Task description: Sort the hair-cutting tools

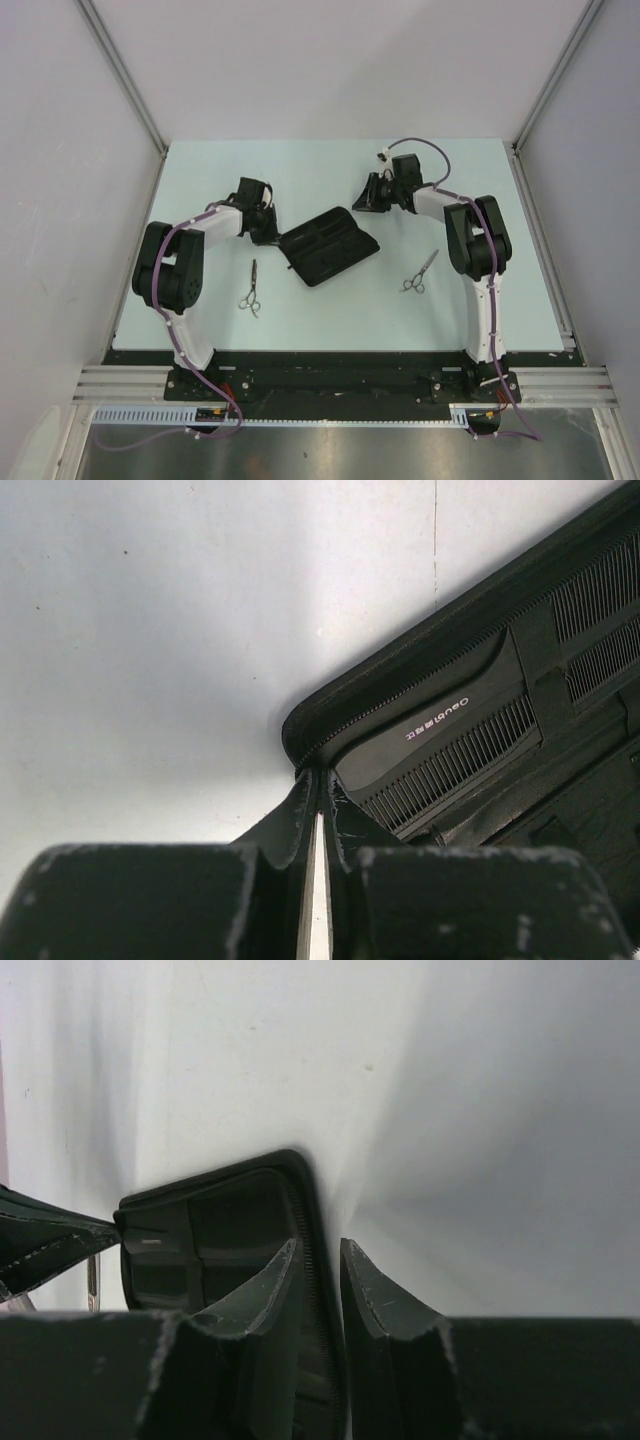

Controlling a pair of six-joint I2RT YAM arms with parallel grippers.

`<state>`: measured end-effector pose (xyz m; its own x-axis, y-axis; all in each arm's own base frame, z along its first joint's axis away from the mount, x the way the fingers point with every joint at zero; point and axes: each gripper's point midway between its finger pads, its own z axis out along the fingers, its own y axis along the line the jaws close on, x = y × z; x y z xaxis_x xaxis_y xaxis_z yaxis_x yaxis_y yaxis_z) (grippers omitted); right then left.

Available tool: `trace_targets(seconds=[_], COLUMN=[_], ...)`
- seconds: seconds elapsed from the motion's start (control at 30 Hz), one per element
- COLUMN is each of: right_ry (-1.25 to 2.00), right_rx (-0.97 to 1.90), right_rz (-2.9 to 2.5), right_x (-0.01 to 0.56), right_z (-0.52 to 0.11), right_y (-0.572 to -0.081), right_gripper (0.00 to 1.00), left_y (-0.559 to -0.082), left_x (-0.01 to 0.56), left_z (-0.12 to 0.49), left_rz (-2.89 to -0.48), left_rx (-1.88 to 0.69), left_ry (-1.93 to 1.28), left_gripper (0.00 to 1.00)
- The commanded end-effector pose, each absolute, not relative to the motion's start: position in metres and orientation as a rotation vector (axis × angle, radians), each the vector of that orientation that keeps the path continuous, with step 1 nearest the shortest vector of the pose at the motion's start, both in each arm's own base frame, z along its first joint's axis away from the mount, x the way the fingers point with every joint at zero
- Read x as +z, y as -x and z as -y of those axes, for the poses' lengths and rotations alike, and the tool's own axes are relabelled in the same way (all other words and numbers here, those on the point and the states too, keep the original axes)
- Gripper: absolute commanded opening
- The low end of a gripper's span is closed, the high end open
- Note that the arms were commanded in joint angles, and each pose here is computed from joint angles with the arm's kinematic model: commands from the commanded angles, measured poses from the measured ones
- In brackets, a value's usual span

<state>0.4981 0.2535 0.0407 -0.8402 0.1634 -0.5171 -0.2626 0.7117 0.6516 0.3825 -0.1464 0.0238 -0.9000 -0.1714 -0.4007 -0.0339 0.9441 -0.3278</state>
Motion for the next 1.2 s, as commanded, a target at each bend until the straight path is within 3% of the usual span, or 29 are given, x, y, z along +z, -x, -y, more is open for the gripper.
trace_targets(seconds=[0.0,0.27,0.37,0.6,0.77,1.17], right_ry=[0.164,0.047,0.058,0.072,0.087,0.139], right_rx=[0.914,0.658,0.602,0.523,0.511,0.514], right_rz=[-2.239,-2.321,-2.398,-2.6,-2.646,-2.737], right_x=[0.097,0.106,0.109,0.079,0.062,0.028], right_z=[-0.266,-0.241,-0.23,-0.216,-0.216,-0.241], right_y=[-0.503,-0.492,-0.467,-0.38,-0.357,-0.293], right_gripper=[0.26,0.32,0.32,0.25,0.25,0.21], left_y=[-0.405,-0.425,-0.425,-0.371,-0.323,-0.285], left_x=[0.057,0.112,0.135,0.137,0.101,0.064], left_z=[0.151,0.154,0.157,0.205,0.237,0.227], left_rz=[-2.557,-2.416,-2.363,-2.39,-2.497,-2.598], left_rx=[-0.45,-0.456,-0.485,-0.69,-0.735,-0.66], left_ry=[0.114,0.038,0.002,-0.189,-0.299,-0.23], left_gripper=[0.11,0.46,0.52,0.48,0.45,0.42])
